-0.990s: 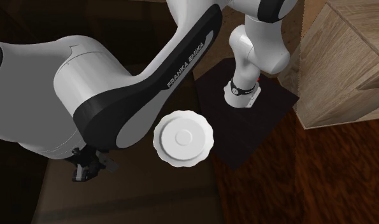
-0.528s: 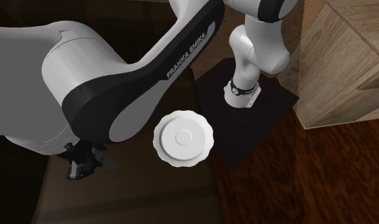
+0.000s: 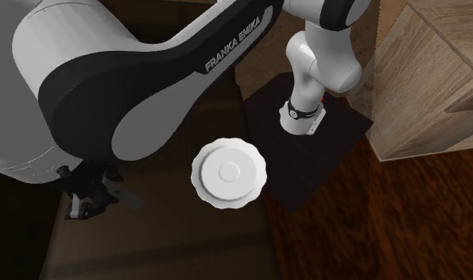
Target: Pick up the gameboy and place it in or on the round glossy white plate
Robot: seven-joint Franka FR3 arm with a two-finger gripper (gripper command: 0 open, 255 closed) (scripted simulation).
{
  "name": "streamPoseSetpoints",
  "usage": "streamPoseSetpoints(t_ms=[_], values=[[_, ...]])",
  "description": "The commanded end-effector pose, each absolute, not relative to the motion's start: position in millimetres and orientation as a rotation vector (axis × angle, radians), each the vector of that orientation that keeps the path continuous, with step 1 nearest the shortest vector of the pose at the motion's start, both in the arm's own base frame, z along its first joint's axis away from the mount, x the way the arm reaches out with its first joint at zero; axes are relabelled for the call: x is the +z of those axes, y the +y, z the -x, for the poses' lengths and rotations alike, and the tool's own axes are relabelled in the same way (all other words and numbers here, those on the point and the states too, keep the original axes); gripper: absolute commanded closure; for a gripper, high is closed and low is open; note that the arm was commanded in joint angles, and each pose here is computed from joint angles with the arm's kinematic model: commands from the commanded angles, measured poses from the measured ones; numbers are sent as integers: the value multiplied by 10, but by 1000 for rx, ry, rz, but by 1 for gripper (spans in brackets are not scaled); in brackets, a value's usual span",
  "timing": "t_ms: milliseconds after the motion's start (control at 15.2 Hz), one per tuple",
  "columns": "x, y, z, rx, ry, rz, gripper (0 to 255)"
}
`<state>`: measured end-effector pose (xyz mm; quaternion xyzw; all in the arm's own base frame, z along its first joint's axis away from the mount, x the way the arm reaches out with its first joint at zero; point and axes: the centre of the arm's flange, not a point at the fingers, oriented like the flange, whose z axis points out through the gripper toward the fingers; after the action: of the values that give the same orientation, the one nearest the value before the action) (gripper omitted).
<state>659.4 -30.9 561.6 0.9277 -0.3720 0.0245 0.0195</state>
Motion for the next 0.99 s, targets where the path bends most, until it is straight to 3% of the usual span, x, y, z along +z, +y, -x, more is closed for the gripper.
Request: streamPoseSetpoints(t_ms=[0,198,924], values=[[5733,-304,-6601,76,-1154,-2879,255],[5860,-304,-6601,76,-1154,-2879,255],[6063,288,-5291,76,-1154,-2879,255]])
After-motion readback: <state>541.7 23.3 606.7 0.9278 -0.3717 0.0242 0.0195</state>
